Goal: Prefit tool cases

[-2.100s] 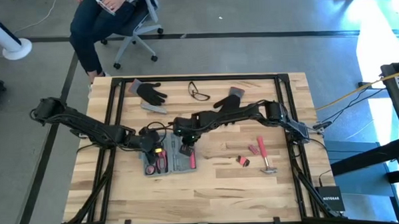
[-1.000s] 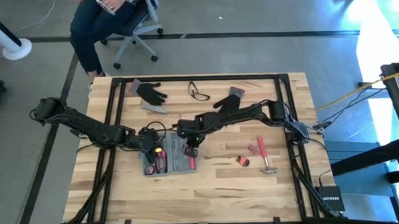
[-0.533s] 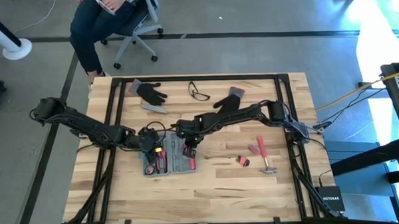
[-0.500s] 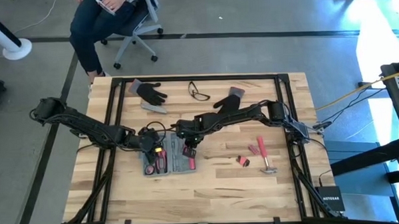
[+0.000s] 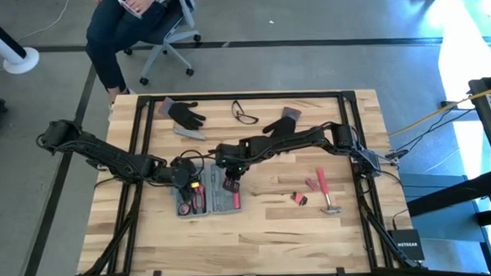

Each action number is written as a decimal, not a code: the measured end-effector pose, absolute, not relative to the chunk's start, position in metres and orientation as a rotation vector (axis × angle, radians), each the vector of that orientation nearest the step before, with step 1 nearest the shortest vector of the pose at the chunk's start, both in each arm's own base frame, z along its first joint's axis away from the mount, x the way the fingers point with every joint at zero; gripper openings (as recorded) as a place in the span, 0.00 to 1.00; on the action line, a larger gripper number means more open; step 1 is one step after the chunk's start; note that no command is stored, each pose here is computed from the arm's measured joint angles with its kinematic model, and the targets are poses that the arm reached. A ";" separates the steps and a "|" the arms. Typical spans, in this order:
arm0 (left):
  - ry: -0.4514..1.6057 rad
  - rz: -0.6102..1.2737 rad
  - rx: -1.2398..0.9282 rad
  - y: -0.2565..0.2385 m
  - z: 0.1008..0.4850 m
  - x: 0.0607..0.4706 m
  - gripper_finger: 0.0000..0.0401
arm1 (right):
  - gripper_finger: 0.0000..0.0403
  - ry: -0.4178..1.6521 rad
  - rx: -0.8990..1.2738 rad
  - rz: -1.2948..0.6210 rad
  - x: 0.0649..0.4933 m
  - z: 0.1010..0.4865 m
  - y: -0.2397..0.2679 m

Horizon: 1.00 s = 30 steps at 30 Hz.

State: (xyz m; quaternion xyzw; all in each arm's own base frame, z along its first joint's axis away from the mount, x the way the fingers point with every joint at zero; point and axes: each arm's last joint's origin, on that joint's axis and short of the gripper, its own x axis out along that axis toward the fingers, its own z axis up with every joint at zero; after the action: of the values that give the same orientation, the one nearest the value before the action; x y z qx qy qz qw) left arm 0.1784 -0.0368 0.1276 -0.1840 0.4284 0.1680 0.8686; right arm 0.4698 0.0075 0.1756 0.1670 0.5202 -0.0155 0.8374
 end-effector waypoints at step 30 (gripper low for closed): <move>0.888 0.377 -0.378 -0.036 0.128 0.178 0.00 | 0.00 1.143 0.326 -0.045 0.477 0.166 0.010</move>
State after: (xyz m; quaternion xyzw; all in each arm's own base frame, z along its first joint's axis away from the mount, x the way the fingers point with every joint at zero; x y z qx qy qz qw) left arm 0.1781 -0.0359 0.1275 -0.1808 0.4243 0.1802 0.8688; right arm 0.4769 0.0097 0.1662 0.1537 0.5384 -0.0210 0.8283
